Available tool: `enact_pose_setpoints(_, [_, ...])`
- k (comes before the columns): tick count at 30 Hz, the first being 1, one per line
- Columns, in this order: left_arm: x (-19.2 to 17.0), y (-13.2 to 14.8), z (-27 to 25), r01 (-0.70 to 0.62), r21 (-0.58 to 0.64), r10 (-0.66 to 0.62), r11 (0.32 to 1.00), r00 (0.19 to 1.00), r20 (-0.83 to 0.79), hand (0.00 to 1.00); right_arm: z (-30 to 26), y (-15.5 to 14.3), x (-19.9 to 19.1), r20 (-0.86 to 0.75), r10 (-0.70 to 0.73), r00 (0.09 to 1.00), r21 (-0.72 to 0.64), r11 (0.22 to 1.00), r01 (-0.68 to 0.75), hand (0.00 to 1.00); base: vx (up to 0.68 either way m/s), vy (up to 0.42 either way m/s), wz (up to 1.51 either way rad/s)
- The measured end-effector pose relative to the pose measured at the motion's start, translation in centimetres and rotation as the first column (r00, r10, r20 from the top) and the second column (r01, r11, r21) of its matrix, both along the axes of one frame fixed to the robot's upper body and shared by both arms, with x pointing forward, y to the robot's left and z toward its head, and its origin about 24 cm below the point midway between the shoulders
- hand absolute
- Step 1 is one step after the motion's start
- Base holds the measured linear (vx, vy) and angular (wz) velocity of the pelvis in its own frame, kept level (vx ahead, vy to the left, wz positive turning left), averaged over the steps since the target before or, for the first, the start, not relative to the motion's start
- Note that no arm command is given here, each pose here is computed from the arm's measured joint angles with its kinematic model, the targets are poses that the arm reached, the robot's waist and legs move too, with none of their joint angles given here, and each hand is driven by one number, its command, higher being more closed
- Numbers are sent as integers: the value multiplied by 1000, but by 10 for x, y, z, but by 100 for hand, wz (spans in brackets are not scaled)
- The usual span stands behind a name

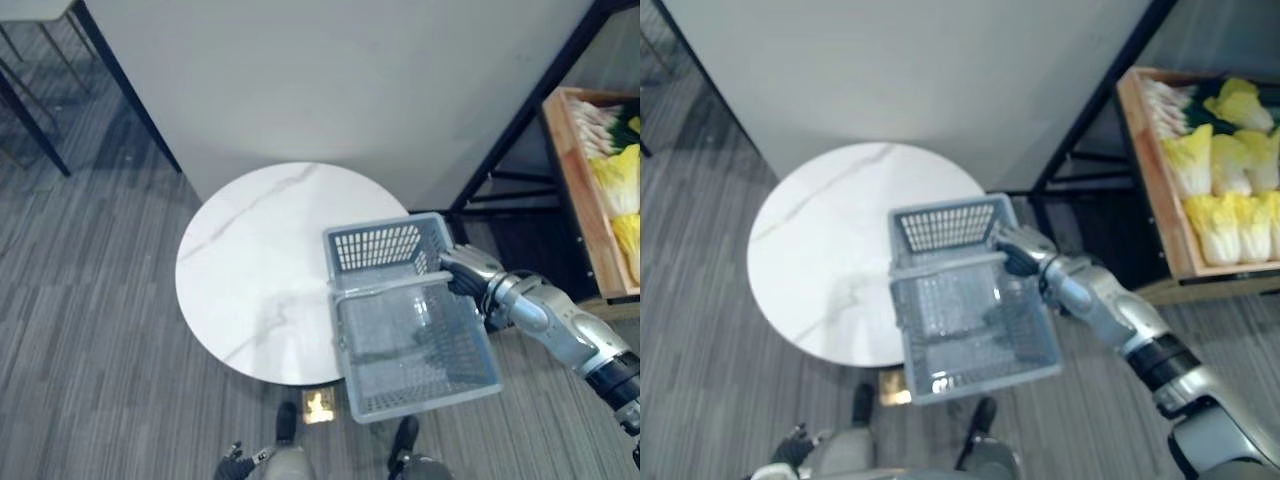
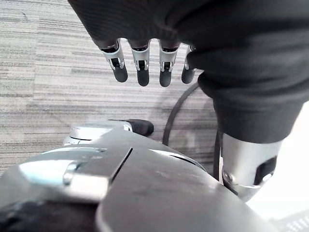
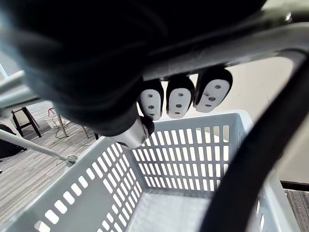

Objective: Pick vegetable in the basket

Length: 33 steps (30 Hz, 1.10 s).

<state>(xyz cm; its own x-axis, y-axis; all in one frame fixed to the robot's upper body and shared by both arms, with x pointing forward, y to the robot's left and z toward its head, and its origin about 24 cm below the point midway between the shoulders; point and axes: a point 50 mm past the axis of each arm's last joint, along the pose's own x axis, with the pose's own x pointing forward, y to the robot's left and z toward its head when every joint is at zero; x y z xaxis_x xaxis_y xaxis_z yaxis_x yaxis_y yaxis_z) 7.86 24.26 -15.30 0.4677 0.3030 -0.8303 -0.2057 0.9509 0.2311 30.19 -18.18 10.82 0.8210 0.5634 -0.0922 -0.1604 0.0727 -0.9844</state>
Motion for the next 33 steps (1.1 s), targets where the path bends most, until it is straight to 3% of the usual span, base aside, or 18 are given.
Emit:
enact_pose_setpoints(12, [-28,-2,-6,-31,-14,30,999,997,-71,0,-11,-29,-21,-46,-73,996,9,997,74,100,19,1,-18])
enact_pose_setpoints(20, [-13,-1,-3,7,-7,-7,1000,999,-42,0,-12,-53,-38,-34,-193,981,62,979,195,100,-18,53,-24])
enact_pose_setpoints(28, [-8,-2,-5,142,26,-139,989,986,-97,0,-4,-13,-30,12,-54,998,108,993,53,100,-188,154,-131])
enact_pose_setpoints(33, [-10,-2,-6,114,15,-112,993,988,-108,0,6,6,-20,61,10,998,94,995,-16,100,-222,-15,-165])
